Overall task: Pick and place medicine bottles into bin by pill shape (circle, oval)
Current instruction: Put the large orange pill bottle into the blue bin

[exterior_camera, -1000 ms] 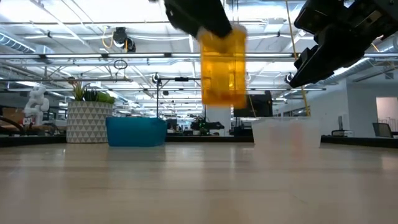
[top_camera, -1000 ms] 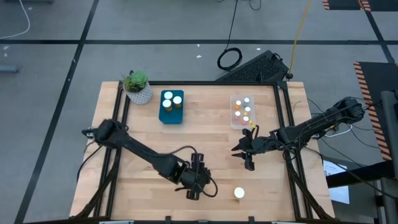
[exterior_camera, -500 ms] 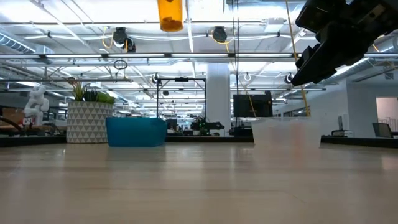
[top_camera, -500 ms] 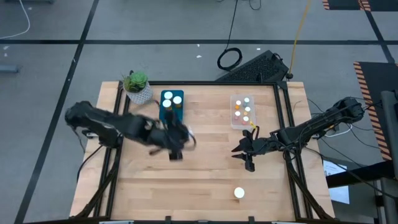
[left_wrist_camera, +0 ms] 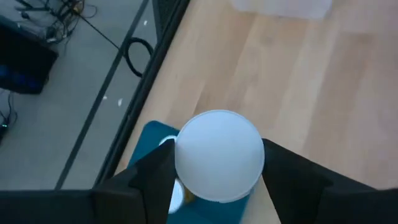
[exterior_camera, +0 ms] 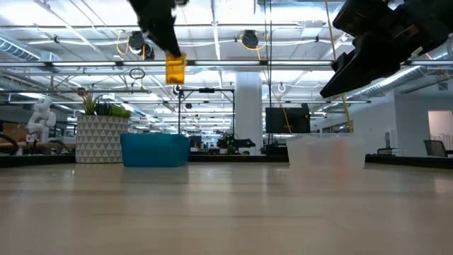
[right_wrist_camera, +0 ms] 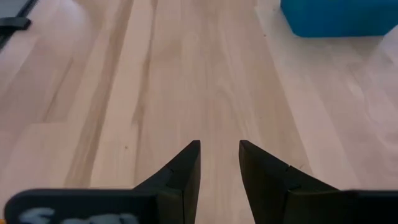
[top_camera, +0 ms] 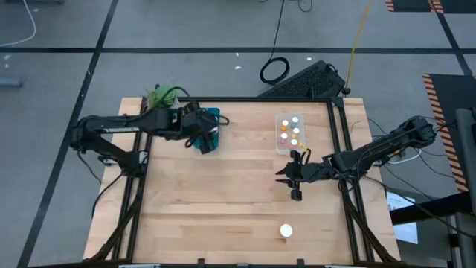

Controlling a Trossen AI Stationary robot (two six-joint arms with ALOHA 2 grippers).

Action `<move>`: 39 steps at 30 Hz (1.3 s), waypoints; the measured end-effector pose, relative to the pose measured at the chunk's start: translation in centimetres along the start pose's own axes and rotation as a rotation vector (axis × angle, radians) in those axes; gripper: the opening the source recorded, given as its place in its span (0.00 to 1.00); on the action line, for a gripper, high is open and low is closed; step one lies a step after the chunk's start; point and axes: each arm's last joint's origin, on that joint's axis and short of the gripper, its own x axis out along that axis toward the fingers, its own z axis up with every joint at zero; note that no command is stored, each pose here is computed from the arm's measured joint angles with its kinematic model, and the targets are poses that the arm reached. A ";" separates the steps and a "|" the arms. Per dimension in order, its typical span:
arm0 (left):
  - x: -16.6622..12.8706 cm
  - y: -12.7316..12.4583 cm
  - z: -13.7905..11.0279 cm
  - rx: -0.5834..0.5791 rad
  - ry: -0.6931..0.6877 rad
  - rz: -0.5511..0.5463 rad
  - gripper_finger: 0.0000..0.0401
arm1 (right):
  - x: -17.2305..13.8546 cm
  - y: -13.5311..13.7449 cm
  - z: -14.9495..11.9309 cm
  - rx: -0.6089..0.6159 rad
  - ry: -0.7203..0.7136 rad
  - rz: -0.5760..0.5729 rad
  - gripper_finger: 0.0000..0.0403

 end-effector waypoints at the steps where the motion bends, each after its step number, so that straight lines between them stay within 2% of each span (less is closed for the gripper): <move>1: 0.9 0.3 -0.3 -0.008 0.001 0.001 0.55 | 0.0 -0.1 0.0 -0.004 0.000 -0.005 0.25; 4: 3.7 1.5 -1.9 -0.023 0.057 -0.001 0.54 | 0.1 -0.4 0.2 -0.013 -0.007 -0.017 0.25; 12: 8.4 4.1 -5.1 -0.127 0.055 -0.073 0.54 | 0.3 -1.4 0.3 -0.075 -0.002 -0.055 0.25; 16: 9.5 4.5 -6.6 -0.149 0.085 -0.092 0.54 | 0.5 -2.0 0.4 -0.098 0.001 -0.076 0.25; 22: 11.0 4.6 -8.1 -0.168 0.043 -0.101 0.53 | 0.6 -2.9 0.5 -0.112 0.005 -0.111 0.25; 25: 11.6 4.7 -8.4 -0.183 0.001 -0.118 0.54 | 0.6 -3.2 0.6 -0.108 0.007 -0.122 0.25; 33: 12.4 4.7 -10.0 -0.195 0.024 -0.114 0.53 | 0.7 -3.4 0.6 -0.105 0.008 -0.129 0.25; 39: 13.0 4.4 -10.5 -0.194 0.032 -0.114 0.58 | 0.7 -3.4 0.6 -0.100 0.008 -0.129 0.25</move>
